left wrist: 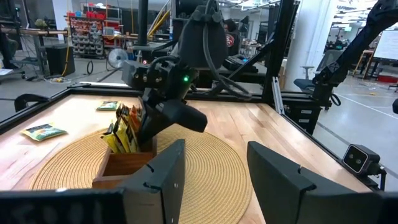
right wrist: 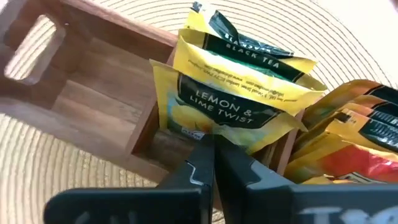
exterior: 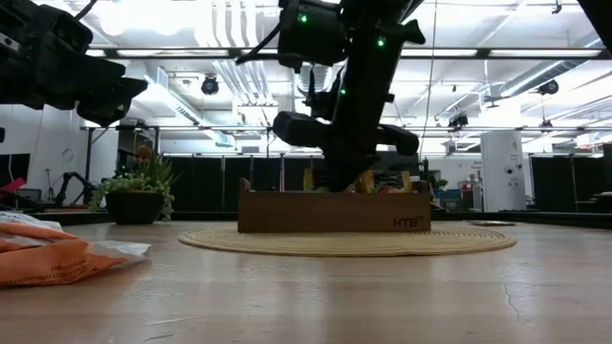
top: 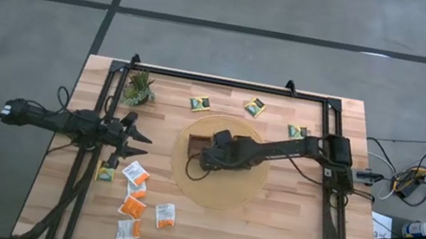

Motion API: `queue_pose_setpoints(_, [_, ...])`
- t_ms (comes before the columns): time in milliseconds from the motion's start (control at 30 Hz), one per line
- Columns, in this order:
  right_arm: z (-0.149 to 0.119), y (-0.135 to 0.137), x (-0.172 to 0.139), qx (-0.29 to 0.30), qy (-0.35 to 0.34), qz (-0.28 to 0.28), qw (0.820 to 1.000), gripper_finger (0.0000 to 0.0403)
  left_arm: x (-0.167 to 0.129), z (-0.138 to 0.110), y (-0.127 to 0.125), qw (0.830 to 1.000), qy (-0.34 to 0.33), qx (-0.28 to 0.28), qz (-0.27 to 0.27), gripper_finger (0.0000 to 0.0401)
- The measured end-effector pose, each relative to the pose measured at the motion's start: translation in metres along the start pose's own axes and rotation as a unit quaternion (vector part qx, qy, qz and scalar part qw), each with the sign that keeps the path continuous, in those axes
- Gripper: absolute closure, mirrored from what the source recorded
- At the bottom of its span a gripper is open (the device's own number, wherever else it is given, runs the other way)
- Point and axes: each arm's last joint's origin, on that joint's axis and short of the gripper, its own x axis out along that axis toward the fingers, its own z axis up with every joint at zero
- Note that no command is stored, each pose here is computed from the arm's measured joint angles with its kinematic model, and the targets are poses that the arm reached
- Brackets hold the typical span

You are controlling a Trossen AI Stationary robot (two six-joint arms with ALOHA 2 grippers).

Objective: Pick & Place Tea
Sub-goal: Put the yellow tea bag into the middle section of the wooden organizer

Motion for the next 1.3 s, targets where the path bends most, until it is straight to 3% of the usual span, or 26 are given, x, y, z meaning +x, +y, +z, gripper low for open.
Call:
queue_pose_setpoints(600, [0.005,0.034,-0.055,-0.080,-0.065,0.066,0.992,0.0394,0.000,0.000,0.000,1.000,0.000,0.000,0.000,0.0234])
queue_pose_setpoints(800, [0.001,0.031,-0.071,-0.097,-0.077,0.039,0.992,0.0394,0.000,0.000,0.000,1.000,0.000,0.000,0.000,0.0234])
queue_pose_setpoints(1300, [-0.021,-0.002,-0.118,-0.061,-0.134,-0.069,0.987,0.0394,0.000,0.000,0.000,1.000,0.000,0.000,0.000,0.0234])
